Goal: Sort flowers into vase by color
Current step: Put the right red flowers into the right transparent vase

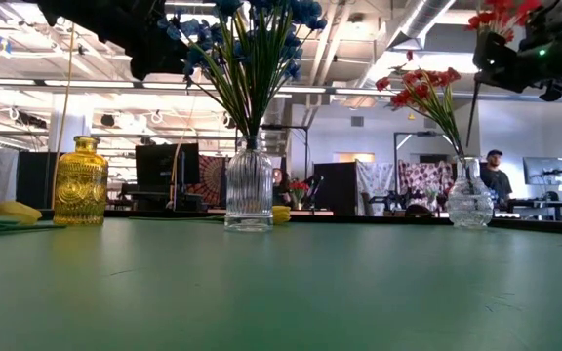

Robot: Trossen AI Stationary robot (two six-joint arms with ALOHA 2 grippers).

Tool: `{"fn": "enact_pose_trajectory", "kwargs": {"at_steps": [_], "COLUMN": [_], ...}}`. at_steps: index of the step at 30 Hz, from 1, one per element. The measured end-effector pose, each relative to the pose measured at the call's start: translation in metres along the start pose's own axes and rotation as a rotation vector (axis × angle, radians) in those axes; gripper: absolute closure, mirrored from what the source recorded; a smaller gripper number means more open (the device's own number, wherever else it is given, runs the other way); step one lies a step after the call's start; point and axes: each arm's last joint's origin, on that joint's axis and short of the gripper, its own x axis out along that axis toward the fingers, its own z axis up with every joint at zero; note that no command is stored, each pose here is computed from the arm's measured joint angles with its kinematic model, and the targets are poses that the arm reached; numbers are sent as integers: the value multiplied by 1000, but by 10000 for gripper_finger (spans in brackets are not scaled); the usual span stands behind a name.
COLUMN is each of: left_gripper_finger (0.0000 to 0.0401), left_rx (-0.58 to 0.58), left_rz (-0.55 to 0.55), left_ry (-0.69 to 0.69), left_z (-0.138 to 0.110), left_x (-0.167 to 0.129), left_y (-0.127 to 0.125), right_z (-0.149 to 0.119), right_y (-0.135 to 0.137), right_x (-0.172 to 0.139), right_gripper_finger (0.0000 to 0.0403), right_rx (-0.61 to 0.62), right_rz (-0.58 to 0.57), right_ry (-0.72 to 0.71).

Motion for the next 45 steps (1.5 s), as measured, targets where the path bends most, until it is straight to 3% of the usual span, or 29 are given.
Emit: {"fn": "enact_pose_trajectory", "kwargs": {"at_steps": [8,19,40,45], "left_gripper_finger": [202,202,202,202], "left_rx": [-8,-11,-14,-13], "left_rz": [1,1,3,3], "left_ry": [1,1,27,27], "left_z": [0,0,-3,-3], "left_x": [0,0,0,0], "left_y": [0,0,0,0], "right_z": [-20,-25,-34,-35], "right_y": [-5,-4,-5,-2], "right_x": [9,10,9,8], "right_gripper_finger": [367,367,344,343], "right_rx": [-61,-133,-130,-160], "right_rz": [-24,-1,-4,45], "right_ry": [42,85,161,176]}}
